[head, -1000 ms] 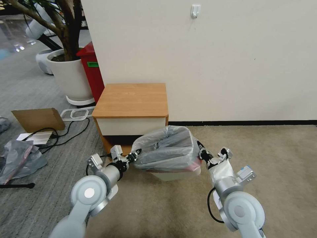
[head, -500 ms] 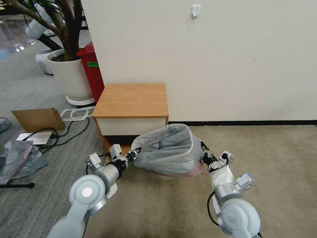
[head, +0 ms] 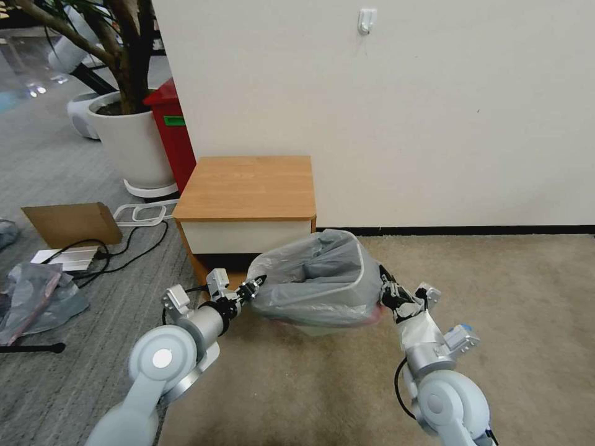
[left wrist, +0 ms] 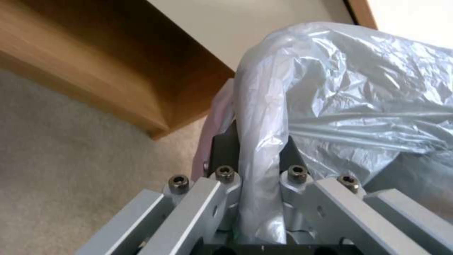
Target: Pick up the garbage bag from the table and place it over the trash can.
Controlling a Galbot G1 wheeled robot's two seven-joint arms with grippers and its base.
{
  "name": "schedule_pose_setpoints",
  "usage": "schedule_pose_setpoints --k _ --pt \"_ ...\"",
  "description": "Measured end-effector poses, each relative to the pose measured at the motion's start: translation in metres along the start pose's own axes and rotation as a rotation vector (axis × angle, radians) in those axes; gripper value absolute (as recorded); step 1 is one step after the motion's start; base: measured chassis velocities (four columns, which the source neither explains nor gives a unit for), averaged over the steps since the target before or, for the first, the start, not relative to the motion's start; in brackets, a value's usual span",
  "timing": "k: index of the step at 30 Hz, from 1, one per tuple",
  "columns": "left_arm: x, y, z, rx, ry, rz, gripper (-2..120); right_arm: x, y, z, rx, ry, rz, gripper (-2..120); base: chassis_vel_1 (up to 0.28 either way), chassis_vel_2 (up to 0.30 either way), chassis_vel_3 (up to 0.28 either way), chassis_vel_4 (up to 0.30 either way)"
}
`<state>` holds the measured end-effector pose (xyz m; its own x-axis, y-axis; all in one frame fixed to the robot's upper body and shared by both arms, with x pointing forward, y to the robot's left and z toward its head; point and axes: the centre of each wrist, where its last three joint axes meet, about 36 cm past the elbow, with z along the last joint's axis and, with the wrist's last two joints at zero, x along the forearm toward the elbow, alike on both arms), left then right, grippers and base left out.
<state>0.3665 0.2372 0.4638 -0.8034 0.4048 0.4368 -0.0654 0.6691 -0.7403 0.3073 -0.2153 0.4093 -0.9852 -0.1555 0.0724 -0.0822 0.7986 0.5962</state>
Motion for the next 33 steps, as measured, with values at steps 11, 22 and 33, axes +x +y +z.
schedule_pose_setpoints --k 11,22,33 --pt "-0.007 0.027 -0.006 -0.143 -0.046 -0.11 4 0.023 0.019 -0.057 -0.135 -0.067 -0.095 61 0.0 0.0 0.0 0.0" --pt "0.01 -0.004 0.014 -0.564 -0.111 -0.165 4 -0.019 0.082 -0.113 0.437 0.193 -0.614 67 0.0 0.0 0.0 0.0" --pt "0.029 -0.003 0.024 -0.752 -0.18 -0.157 4 -0.069 0.147 -0.061 0.987 0.504 -0.788 30 0.0 0.0 0.0 0.0"
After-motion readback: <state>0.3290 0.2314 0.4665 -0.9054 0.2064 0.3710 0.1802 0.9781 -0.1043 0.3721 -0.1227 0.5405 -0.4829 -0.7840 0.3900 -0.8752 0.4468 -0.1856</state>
